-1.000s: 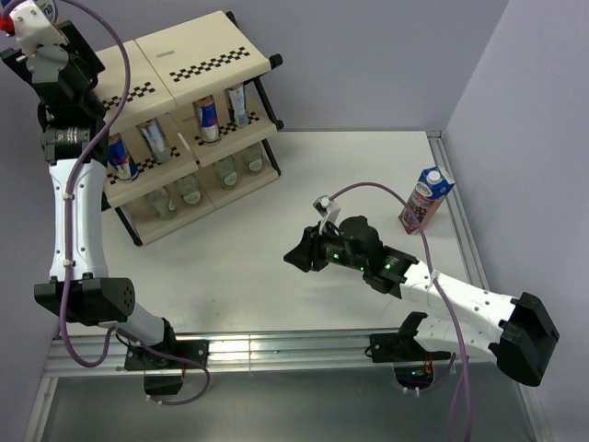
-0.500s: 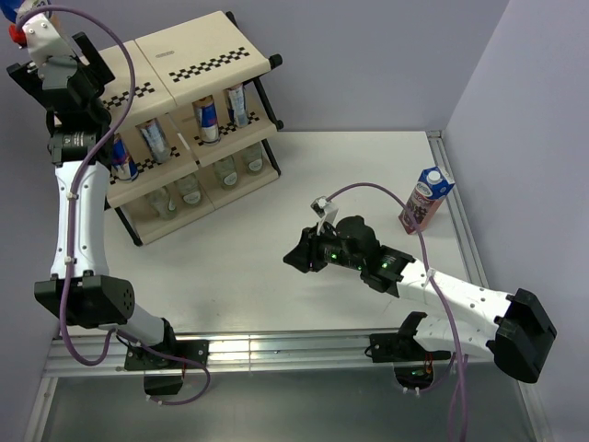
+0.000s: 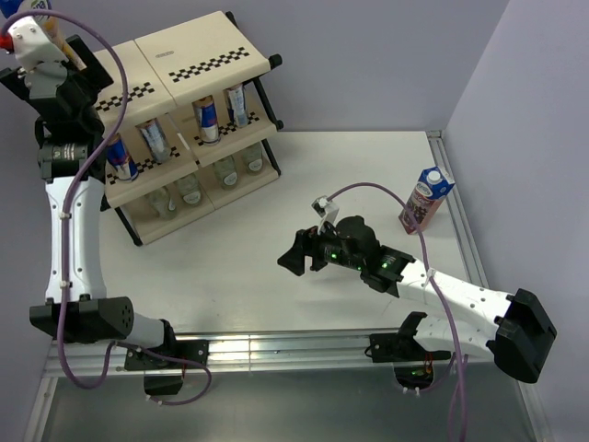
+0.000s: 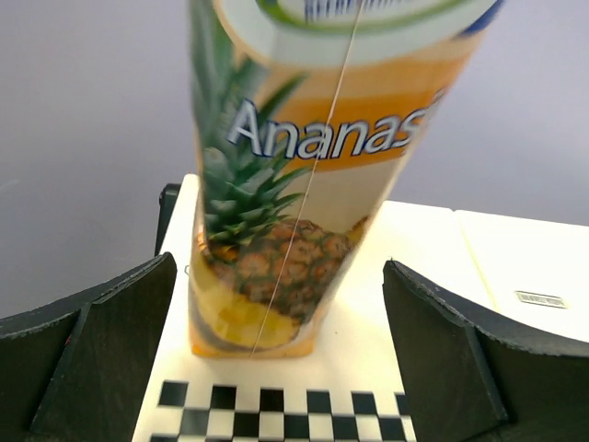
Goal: Place and organize the beverage onto the shelf
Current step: Place the drink on the shelf, then pick up the drink from the center of the board.
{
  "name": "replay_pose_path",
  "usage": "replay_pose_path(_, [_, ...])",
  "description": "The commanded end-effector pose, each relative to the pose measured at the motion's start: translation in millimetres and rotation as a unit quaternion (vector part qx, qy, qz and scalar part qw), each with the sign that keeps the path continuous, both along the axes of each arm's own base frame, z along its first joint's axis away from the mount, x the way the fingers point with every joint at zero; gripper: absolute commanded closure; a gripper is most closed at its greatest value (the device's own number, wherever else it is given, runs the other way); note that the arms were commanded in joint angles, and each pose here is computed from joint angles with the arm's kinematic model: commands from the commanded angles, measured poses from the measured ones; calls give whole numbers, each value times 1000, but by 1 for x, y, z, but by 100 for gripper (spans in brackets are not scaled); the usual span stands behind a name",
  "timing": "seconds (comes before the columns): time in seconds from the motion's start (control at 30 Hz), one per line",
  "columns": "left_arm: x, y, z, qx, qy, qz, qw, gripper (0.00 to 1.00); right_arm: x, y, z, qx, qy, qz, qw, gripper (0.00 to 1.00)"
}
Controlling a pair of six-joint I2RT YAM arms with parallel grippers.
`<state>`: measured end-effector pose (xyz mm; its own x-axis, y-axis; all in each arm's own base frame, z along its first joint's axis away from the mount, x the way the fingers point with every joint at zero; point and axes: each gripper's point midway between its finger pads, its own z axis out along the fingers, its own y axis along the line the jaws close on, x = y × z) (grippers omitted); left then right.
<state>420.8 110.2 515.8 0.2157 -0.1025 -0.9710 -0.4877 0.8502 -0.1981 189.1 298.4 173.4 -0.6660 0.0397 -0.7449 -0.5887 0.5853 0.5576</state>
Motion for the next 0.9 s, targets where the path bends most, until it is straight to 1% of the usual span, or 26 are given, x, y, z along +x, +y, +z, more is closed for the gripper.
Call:
replay_pose_path(0.0, [-29, -13, 36, 0, -50, -28, 998, 1, 12, -3, 18, 15, -25, -29, 999, 11])
replay_pose_path(0.07, [-39, -14, 42, -1, -59, -30, 998, 1, 14, -4, 21, 15, -27, -36, 999, 6])
replay_pose_path(0.17, [-56, -15, 52, -2, -75, -26, 997, 0, 21, -9, 21, 1, -30, -56, 998, 1])
replay_pose_path(0.2, [-60, -14, 55, -4, -79, -24, 997, 1, 25, -14, 18, -10, -30, -73, 997, 0])
replay_pose_path(0.27, [-74, -14, 60, -10, -82, -20, 996, 1, 32, -17, 25, -10, -37, -93, 995, 0])
replay_pose_path(0.3, [-79, -14, 62, -21, -86, -18, 996, 0, 35, -24, 19, -27, -31, -109, 993, 0])
replay_pose_path(0.37, [-95, -17, 68, -35, -91, -22, 995, 0, 46, -32, 27, -32, -38, -140, 989, 0])
replay_pose_path(0.4, [-100, -21, 60, -55, -79, -29, 995, 0, 50, -39, 26, -41, -37, -156, 986, 0])
replay_pose_path(0.43, [-104, -24, 59, -64, -78, -38, 994, 1, 57, -43, 36, -41, -46, -175, 983, 0])
replay_pose_path(0.47, [-115, -36, 62, -68, -83, -70, 992, 1, 60, -47, 40, -43, -48, -187, 980, 0])
replay_pose_path(0.5, [-119, -43, 57, -83, -80, -86, 990, 0, 62, -52, 40, -57, -45, -194, 978, 0])
replay_pose_path(0.53, [-120, -50, 48, -92, -71, -103, 988, 0, 68, -56, 51, -54, -51, -206, 976, 0])
replay_pose_path(0.57, [-133, -59, 50, -94, -78, -126, 985, 0, 73, -63, 54, -61, -55, -221, 972, 0])
replay_pose_path(0.6, [-135, -72, 44, -102, -69, -161, 979, 0, 74, -70, 55, -72, -54, -230, 969, 0])
replay_pose_path(0.63, [-134, -79, 31, -108, -53, -178, 977, 1, 80, -77, 62, -73, -57, -249, 964, 0])
replay_pose_path(0.67, [-144, -86, 31, -107, -54, -195, 973, 1, 86, -88, 65, -81, -60, -277, 956, 0])
replay_pose_path(0.7, [-145, -99, 24, -107, -43, -228, 967, 1, 87, -97, 63, -96, -55, -290, 951, 0])
replay_pose_path(0.73, [-144, -103, 10, -108, -26, -238, 965, 1, 90, -105, 68, -100, -59, -303, 946, 0])
replay_pose_path(0.77, [-153, -107, 9, -105, -29, -249, 962, 1, 97, -123, 70, -114, -65, -338, 932, 0])
replay_pose_path(0.8, [-156, -113, 3, -103, -23, -264, 959, 0, 96, -135, 68, -136, -64, -353, 924, 0])
replay_pose_path(0.83, [-154, -122, -15, -107, -3, -287, 952, 0, 98, -146, 75, -141, -71, -370, 916, 0])
replay_pose_path(0.87, [-163, -130, -15, -102, -11, -308, 946, 0, 102, -161, 76, -153, -72, -395, 903, 1])
